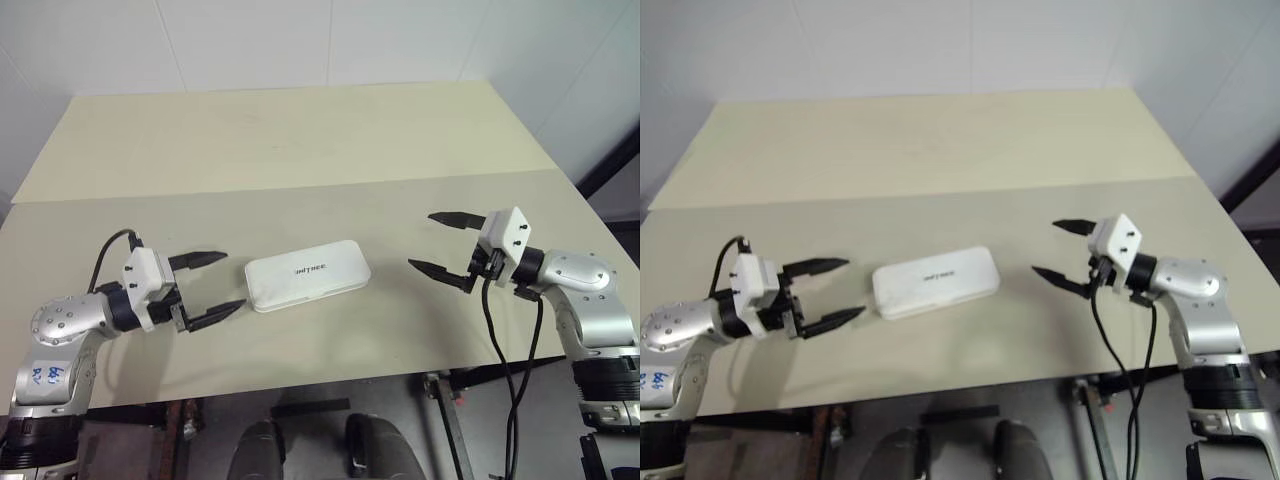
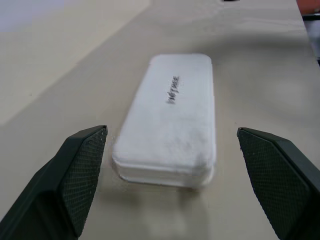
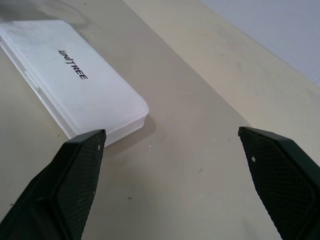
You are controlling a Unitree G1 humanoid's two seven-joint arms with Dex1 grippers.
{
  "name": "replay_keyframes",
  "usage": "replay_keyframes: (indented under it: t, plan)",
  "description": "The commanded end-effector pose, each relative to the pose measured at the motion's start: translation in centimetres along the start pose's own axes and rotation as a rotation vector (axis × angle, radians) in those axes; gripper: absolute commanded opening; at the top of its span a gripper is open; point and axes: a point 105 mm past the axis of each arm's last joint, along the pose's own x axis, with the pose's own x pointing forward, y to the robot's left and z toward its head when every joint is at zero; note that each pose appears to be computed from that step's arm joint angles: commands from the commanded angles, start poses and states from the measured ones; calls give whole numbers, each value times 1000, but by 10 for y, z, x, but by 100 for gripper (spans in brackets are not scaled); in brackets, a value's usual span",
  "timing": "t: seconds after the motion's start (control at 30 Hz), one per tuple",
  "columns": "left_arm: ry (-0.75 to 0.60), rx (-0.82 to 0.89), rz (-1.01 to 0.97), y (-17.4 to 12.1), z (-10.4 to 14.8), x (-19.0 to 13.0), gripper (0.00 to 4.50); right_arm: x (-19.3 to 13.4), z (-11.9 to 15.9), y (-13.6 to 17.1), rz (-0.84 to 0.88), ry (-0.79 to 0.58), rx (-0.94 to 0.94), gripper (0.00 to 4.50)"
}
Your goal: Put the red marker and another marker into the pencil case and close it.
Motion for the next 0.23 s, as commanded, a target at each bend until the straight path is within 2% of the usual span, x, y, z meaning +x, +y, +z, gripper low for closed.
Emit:
replay_keyframes:
  t: [0.03, 0.23]
  plan:
    - [-52, 42, 41, 9, 12, 1, 445, -9, 9, 1, -10, -18, -17, 450]
    - [-54, 45, 41, 5, 11, 4, 445, -11, 6, 5, -22, -20, 7, 450]
